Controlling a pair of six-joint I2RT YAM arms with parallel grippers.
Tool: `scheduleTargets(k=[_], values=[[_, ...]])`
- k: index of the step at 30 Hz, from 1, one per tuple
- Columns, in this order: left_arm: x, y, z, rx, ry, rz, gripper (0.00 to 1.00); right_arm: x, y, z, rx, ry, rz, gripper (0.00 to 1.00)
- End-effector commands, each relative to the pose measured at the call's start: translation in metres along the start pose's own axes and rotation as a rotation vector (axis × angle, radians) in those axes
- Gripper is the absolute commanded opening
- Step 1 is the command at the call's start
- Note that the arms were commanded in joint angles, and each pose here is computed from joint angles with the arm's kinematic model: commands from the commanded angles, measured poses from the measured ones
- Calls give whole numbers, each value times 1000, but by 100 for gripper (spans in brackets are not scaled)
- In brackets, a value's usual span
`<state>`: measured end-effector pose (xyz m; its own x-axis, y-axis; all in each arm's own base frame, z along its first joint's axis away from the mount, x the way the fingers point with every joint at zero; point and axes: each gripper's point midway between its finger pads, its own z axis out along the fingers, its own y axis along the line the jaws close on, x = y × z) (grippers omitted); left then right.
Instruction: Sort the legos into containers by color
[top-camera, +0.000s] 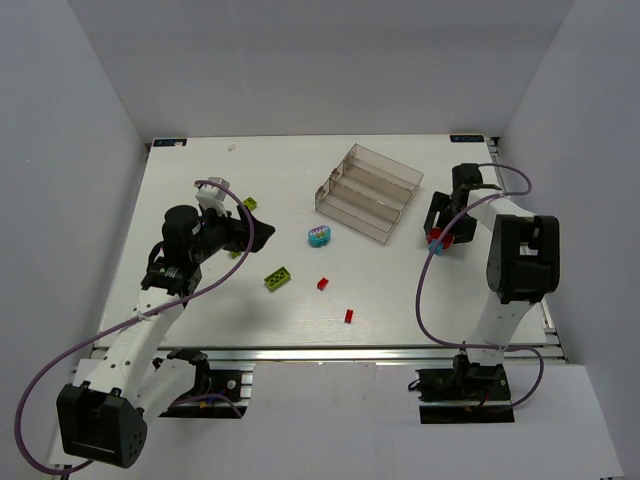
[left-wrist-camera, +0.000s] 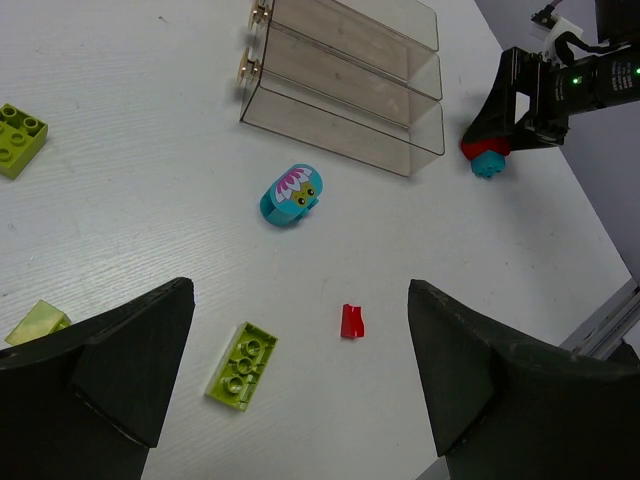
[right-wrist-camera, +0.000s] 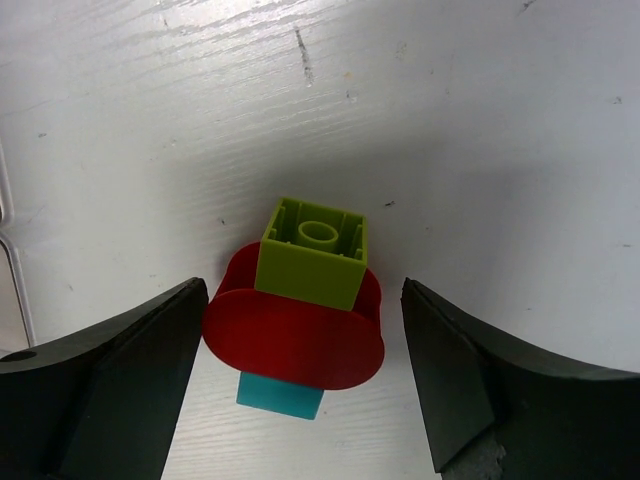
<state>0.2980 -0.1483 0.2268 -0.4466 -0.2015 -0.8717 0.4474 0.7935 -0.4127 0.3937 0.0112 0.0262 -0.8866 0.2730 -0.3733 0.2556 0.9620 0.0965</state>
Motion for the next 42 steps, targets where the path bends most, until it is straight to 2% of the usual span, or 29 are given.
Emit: scheduleTargets(k=[1,19,22,25,27,28,31,32,33,36,37,39,40,42], values=[[-14,-10,-2,32,-30,21,97,-7,8,-3,18,-18,-11,83],[-15,-11,-3,34,-32,22,97,-1,6,-10,35,-48,-21,80],[-15,-11,-3,33,-33,22,98,0,6,-7,36,-39,-17,73],[-15,-11,-3,31,-33,22,97,0,6,-9,29,-41,-16,60],[-14,-11,-3,34,-31,20,97,0,5,-10,25,-48,-16,48],[-15,-11,-3,36,-33,23,97,-1,8,-12,8,-53,-22,36],[-15,-16,-4,63,-32,29,96,-8,18,-22,-52,-81,-53,18],[-15,-19,-4,81,-33,32,96,-15,22,-26,-74,-109,-60,5],[-15,-23,-4,102,-36,36,95,-19,26,-32,-100,-130,-88,0],[-12,-41,-5,218,-31,26,95,-34,53,-56,-253,-207,-155,0],[-16,-53,-5,283,-42,8,94,-43,67,-82,-333,-274,-177,0],[-8,-61,-1,343,-20,-35,91,-46,80,-102,-422,-312,-203,0],[-13,-71,0,393,-46,-38,91,-45,90,-120,-484,-336,-206,0],[-7,-80,5,428,-20,-112,88,-48,106,-141,-572,-376,-215,0]])
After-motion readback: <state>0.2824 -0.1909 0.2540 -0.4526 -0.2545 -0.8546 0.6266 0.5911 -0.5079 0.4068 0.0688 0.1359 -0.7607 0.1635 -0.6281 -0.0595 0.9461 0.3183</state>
